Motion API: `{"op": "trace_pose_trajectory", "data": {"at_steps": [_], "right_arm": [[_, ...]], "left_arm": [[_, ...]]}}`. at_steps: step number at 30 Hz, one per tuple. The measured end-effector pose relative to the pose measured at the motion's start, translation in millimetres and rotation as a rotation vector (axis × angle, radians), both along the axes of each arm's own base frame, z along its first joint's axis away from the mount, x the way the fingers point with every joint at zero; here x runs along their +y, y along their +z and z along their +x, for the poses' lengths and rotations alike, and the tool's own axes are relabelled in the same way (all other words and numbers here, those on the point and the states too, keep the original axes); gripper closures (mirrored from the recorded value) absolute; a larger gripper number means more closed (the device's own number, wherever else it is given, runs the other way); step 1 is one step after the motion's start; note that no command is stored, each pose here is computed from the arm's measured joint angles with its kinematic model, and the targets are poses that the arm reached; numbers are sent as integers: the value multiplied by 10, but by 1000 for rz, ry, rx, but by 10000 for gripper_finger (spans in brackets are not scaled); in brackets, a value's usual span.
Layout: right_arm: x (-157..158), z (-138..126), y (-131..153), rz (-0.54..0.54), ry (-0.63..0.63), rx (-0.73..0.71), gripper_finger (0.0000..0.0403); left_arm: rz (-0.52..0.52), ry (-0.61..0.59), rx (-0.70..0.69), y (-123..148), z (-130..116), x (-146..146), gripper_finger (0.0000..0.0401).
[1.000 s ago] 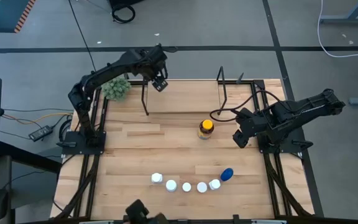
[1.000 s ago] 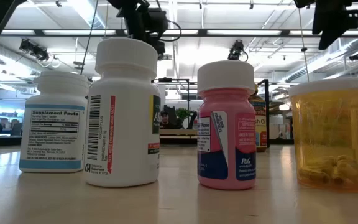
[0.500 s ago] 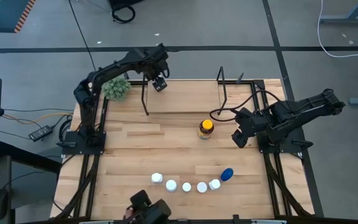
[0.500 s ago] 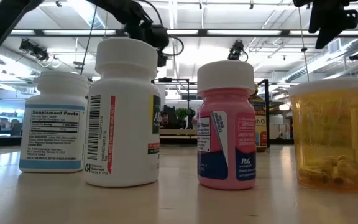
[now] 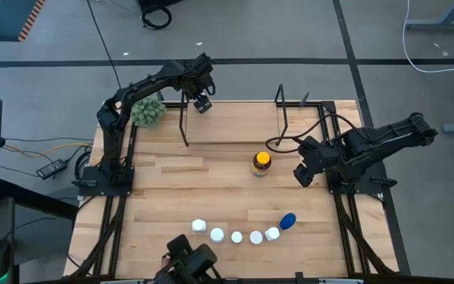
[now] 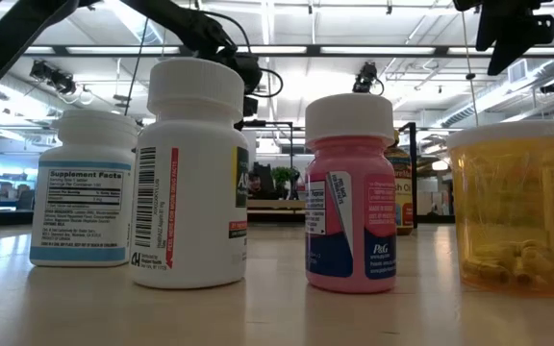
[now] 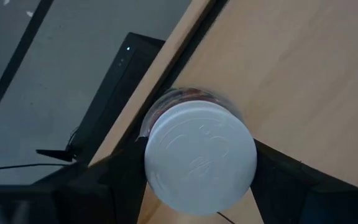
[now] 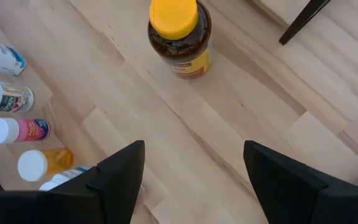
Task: Pick and place medicine bottles onto shelf by color
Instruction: Put the green medicine bottle on the shelf
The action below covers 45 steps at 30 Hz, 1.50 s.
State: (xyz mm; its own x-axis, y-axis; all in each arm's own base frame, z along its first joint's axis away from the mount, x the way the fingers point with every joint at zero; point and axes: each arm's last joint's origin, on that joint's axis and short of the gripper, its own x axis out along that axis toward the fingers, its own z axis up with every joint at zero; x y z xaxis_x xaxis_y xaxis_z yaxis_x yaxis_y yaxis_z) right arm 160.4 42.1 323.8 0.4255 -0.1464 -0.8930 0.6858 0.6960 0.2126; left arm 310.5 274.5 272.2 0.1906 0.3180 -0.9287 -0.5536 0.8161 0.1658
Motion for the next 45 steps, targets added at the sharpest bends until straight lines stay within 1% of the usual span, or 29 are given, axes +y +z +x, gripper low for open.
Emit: {"op": "trace_pose_trajectory", "data": {"at_steps": [4,12,20,23,29,34,36,45], "right_arm": [[-4,0,2,-8,-16,-6,121],[-6,0,2,-9,-24,-8,121],[-6,0,2,-11,-25,-9,121],[-6,0,2,-11,-25,-9,121],[-9,1,3,-21,-29,-12,121],[-9,1,3,-22,-29,-12,121],[-9,1,3,-21,-29,-12,121],[-9,1,3,-21,-30,-13,121]], "left_arm": [[2,-1,1,-1,-2,6,147],[-22,-8,-2,-8,0,-13,152],[-46,-10,20,-11,-18,-40,141],[-58,-12,28,38,-25,-52,146],[-2,-37,-24,252,19,-33,149],[-8,-39,-12,266,6,-40,143],[-22,-39,3,260,-7,-52,143],[-21,-40,1,257,-4,-49,147]]}}
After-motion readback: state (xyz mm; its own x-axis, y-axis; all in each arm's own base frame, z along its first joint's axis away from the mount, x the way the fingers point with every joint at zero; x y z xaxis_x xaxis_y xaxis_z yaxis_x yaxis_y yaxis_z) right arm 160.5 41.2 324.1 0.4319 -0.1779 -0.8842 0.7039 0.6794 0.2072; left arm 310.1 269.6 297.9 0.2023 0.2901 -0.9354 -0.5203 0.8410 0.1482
